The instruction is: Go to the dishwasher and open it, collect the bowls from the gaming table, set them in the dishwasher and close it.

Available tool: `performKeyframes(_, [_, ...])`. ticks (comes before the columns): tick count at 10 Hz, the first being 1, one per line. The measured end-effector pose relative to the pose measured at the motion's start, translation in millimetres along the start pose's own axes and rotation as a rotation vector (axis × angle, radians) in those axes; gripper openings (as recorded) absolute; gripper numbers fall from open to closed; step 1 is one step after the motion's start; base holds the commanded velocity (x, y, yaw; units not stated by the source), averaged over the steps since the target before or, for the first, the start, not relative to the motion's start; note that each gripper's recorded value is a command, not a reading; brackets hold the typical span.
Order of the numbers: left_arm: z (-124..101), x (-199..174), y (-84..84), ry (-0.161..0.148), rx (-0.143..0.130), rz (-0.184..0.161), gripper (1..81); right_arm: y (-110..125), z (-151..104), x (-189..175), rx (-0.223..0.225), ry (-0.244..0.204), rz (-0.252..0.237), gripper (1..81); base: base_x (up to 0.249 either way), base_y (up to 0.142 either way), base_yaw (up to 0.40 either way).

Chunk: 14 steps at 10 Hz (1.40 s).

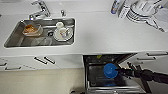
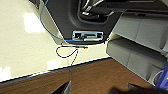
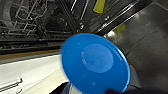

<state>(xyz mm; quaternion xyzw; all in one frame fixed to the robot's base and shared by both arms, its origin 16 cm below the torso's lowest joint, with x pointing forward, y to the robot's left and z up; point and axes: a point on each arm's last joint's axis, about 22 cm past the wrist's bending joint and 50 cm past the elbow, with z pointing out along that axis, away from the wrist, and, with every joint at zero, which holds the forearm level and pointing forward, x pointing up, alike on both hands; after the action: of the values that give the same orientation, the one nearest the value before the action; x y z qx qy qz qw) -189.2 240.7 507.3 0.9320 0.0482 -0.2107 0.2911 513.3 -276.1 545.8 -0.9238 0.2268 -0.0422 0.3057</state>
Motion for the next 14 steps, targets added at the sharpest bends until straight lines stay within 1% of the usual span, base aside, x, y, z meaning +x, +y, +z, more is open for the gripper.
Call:
performKeyframes(1, [0,0,-0.2,0.001,0.000,0.000,81.1,-3,-1,8,0.003,0.012,0.000,81.1,0.000,0.000,0.000])
performKeyframes(2, [0,0,-0.8,0.000,0.002,0.000,81.1,3,0,1,-0.011,-0.002,0.008,81.1,0.000,0.000,0.000])
performKeyframes(3, [1,0,0.0,0.000,0.001,0.000,81.1,13,-2,-7,-0.039,-0.021,0.014,81.1,0.000,0.000,0.000])
performKeyframes(4, [5,0,3.1,-0.002,0.001,0.000,81.1,23,-7,-11,-0.077,-0.039,0.016,81.1,0.000,0.000,0.000])
performKeyframes(5, [11,-1,8.9,-0.003,-0.002,0.000,81.1,29,-15,-15,-0.109,-0.060,0.009,81.1,0.000,0.000,0.000])
performKeyframes(6, [16,-1,9.3,-0.003,0.004,0.002,81.1,29,-21,-26,-0.121,-0.086,0.005,81.1,0.000,0.000,0.000])
performKeyframes(7, [17,-3,1.1,-0.007,0.030,0.004,81.1,38,-29,-37,-0.136,-0.105,0.005,81.1,0.000,0.000,0.000])
performKeyframes(8, [16,-4,-11.3,-0.010,0.062,0.008,81.1,65,-41,-52,-0.182,-0.127,0.018,81.1,0.000,0.000,0.000])
performKeyframes(9, [15,-5,-22.9,-0.015,0.094,0.011,81.1,99,-55,-75,-0.236,-0.155,0.037,81.1,0.000,0.000,0.000])
performKeyframes(10, [17,-6,-27.5,-0.016,0.113,0.012,81.1,130,-72,-102,-0.281,-0.189,0.054,81.1,0.000,0.000,0.000])
performKeyframes(11, [22,-5,-23.0,-0.013,0.110,0.009,81.1,149,-86,-124,-0.301,-0.212,0.064,81.1,0.000,0.000,0.000])
performKeyframes(12, [25,-3,-16.8,-0.006,0.096,0.007,81.1,162,-96,-142,-0.308,-0.228,0.072,81.1,0.000,0.000,0.000])
performKeyframes(14, [22,6,-18.0,0.004,0.100,0.014,81.1,189,-116,-197,-0.320,-0.285,0.097,81.1,0.000,0.000,0.000])
